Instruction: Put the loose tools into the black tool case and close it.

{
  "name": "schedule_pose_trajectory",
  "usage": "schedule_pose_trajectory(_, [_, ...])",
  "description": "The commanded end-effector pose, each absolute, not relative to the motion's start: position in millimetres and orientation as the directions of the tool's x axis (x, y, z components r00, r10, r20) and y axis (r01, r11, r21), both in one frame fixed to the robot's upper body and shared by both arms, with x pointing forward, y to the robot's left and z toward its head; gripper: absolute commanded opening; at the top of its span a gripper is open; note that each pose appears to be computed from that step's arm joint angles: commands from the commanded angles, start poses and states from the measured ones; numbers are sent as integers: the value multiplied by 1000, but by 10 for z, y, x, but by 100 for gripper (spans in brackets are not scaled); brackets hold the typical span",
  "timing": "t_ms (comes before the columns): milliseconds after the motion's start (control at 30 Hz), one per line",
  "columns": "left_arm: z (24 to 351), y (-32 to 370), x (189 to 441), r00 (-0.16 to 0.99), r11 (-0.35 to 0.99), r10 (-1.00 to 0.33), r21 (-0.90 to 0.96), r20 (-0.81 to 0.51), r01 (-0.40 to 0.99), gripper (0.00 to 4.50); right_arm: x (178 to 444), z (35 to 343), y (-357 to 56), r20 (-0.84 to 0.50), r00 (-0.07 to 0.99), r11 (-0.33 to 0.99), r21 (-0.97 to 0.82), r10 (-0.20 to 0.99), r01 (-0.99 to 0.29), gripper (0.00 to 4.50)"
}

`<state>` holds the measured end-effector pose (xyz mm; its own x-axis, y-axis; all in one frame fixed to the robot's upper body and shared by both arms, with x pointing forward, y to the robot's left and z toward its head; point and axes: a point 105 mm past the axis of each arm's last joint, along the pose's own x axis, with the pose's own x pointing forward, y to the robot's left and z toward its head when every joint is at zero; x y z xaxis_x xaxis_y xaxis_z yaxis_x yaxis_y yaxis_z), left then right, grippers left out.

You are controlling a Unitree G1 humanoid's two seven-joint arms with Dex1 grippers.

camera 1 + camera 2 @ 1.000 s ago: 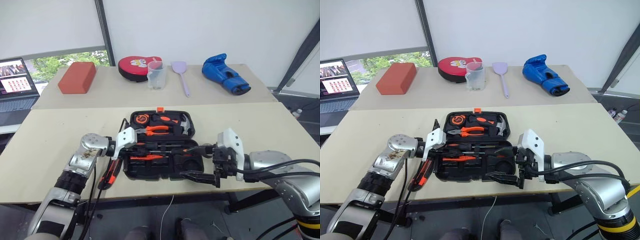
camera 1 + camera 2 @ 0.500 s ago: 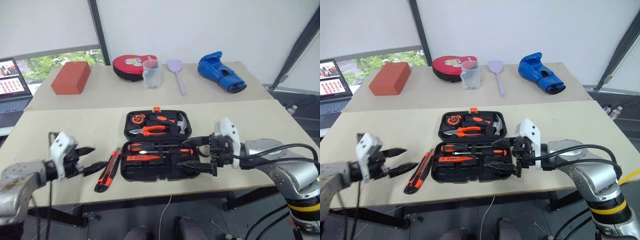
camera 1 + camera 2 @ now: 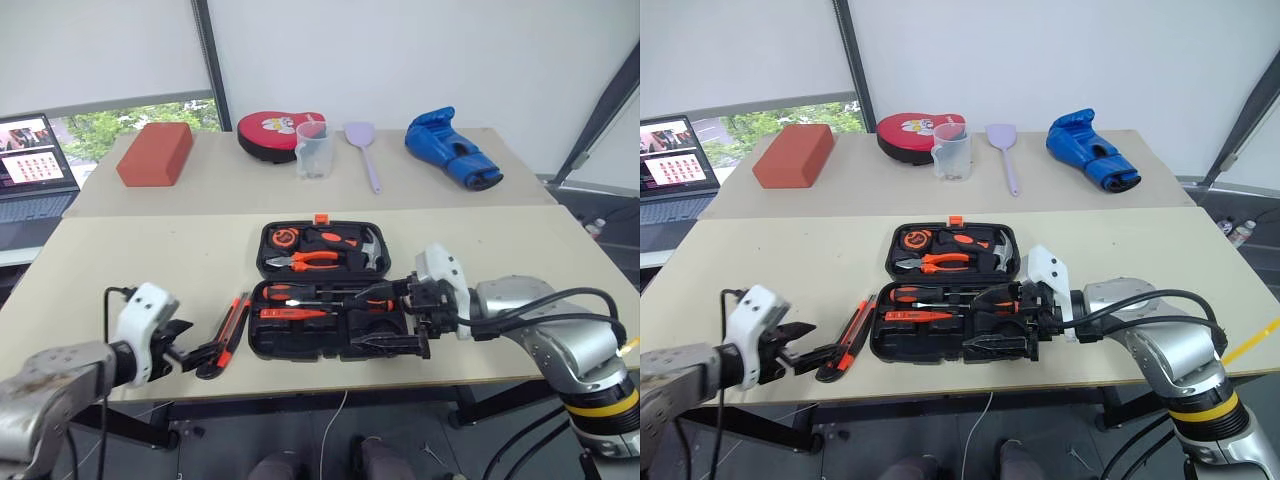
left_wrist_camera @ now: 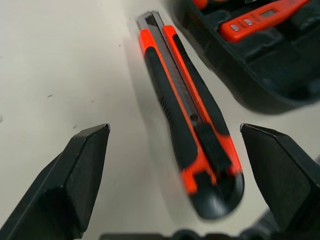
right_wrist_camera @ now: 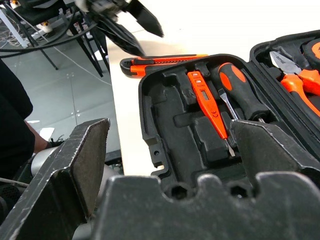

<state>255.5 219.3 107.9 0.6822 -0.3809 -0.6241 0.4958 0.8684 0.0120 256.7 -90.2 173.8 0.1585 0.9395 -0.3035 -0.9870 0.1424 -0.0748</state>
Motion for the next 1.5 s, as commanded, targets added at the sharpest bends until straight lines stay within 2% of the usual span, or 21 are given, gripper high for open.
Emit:
schedule_pose_trajectory(33, [1004, 2180, 2642, 673, 884, -312, 55, -671, 464, 447, 2517, 1839, -895, -281, 175, 142, -134, 943, -981, 450])
schedule_pose_trajectory(100, [977, 2077, 2637, 650, 870, -351, 21, -674, 492, 447, 2509, 1832, -909, -280, 187, 156, -128, 942, -979, 450])
schedule_pose_trajectory(367, [885, 2106, 2681, 633, 871, -332, 30, -699, 490, 447, 2490, 1833, -953, -277, 224, 195, -131, 934, -972, 450])
schedule_pose_trajectory(500, [886, 2183, 2715, 632, 870, -319, 46, -707, 490, 343, 2495, 1842, -972, -277, 241, 209, -138, 930, -968, 450])
schedule_pose_trajectory(667, [1040, 2501, 2863, 687, 905, -256, 82, -680, 418, 163, 2496, 1855, -990, -273, 250, 224, -121, 929, -967, 450])
schedule_pose_trajectory(800, [1453, 2734, 3079, 775, 898, -272, 140, -570, 418, 163, 2435, 1861, -1019, -278, 232, 216, -84, 932, -973, 450])
schedule_pose_trajectory(900, [1805, 2576, 3165, 777, 794, -426, 221, -464, 567, 163, 2418, 1851, -1043, -286, 238, 222, -86, 928, -971, 450])
schedule_pose_trajectory(967, [2002, 2295, 3108, 684, 658, -599, 230, -416, 716, 163, 2410, 1828, -1066, -299, 244, 225, -97, 923, -970, 450])
schedule_pose_trajectory(1067, [2062, 1868, 2922, 439, 391, -785, 199, -437, 898, 163, 2422, 1789, -1099, -315, 263, 237, -118, 912, -964, 450])
schedule_pose_trajectory(1300, [1728, 1257, 2802, 85, -9, -828, 166, -554, 986, 163, 2452, 1825, -1055, -294, 281, 253, -131, 914, -958, 450])
schedule_pose_trajectory(1500, [1491, 1097, 2806, -62, -122, -772, 52, -632, 991, 163, 2407, 1800, -1082, -296, 308, 282, -129, 904, -951, 450])
